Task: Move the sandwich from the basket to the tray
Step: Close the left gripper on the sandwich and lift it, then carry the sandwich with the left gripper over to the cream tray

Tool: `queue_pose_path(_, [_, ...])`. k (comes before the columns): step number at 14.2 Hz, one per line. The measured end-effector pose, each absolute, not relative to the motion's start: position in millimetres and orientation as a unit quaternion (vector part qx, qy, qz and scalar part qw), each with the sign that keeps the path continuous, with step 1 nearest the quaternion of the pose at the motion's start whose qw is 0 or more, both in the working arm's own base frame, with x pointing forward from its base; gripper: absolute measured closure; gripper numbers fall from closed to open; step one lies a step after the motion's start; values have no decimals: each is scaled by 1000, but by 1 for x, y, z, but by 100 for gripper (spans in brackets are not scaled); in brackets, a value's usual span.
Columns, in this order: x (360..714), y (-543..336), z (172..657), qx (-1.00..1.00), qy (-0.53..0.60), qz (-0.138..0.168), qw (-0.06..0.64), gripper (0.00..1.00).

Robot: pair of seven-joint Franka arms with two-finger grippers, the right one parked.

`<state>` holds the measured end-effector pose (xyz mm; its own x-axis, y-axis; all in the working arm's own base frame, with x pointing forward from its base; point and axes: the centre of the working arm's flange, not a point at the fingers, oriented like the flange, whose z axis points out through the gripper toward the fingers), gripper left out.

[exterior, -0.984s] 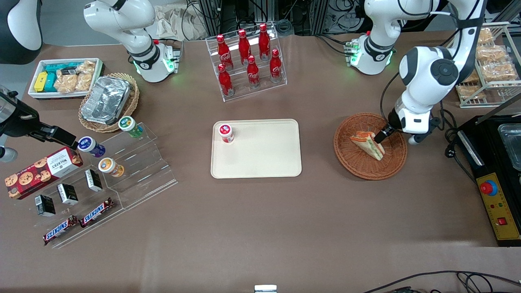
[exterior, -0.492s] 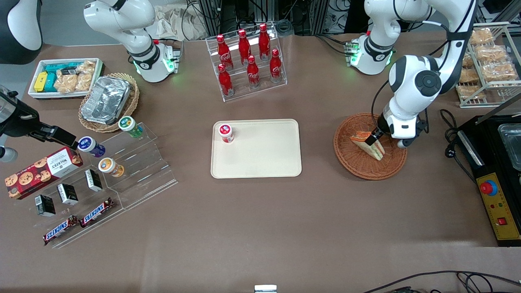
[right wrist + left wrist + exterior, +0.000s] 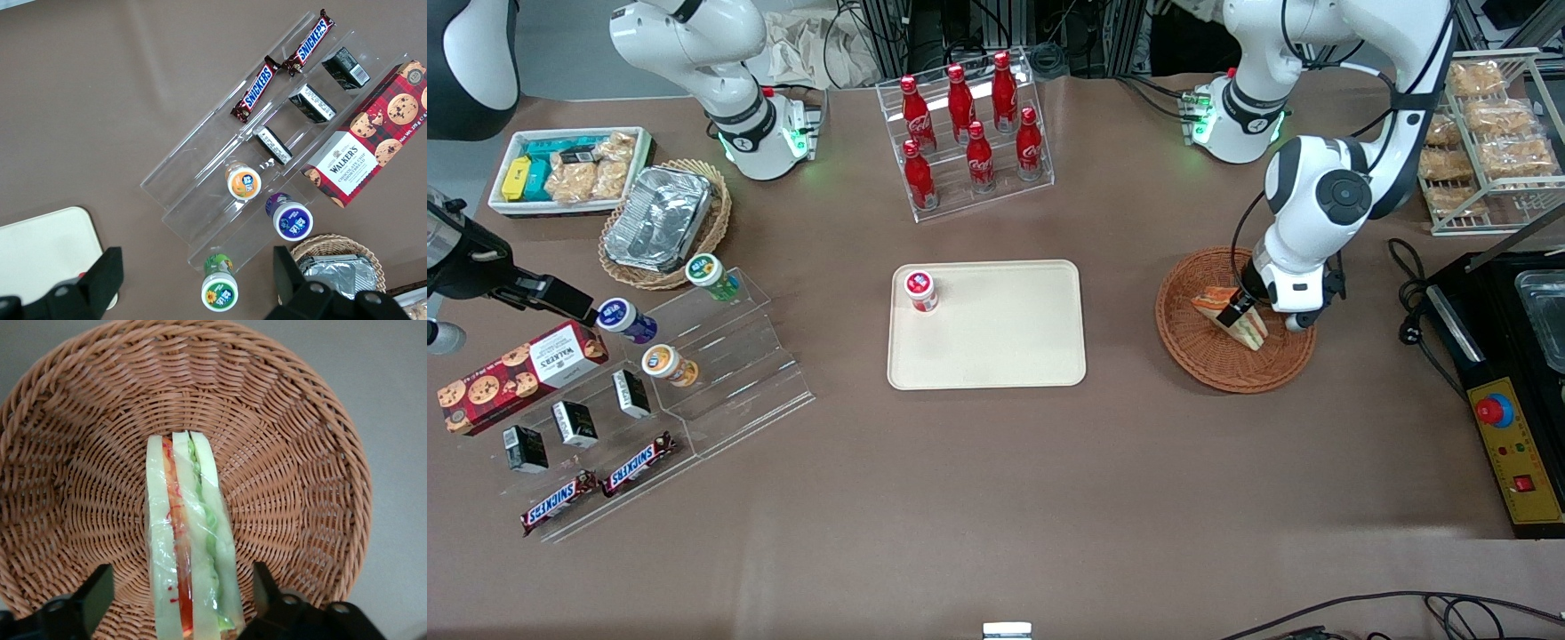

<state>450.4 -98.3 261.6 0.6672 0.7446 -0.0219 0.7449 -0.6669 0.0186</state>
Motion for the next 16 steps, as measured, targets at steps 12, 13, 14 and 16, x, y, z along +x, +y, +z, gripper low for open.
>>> queue_pose_path(12, [497,-111,341,918,386,-71,-48,84])
queue_pose_path(13, [507,-113,368,923,373,-84,-56,84])
queue_pose_path(14, [515,-115,391,926,361,-89,-58,84])
queue_pose_path(16, [525,-115,426,935,339,-90,-56,84])
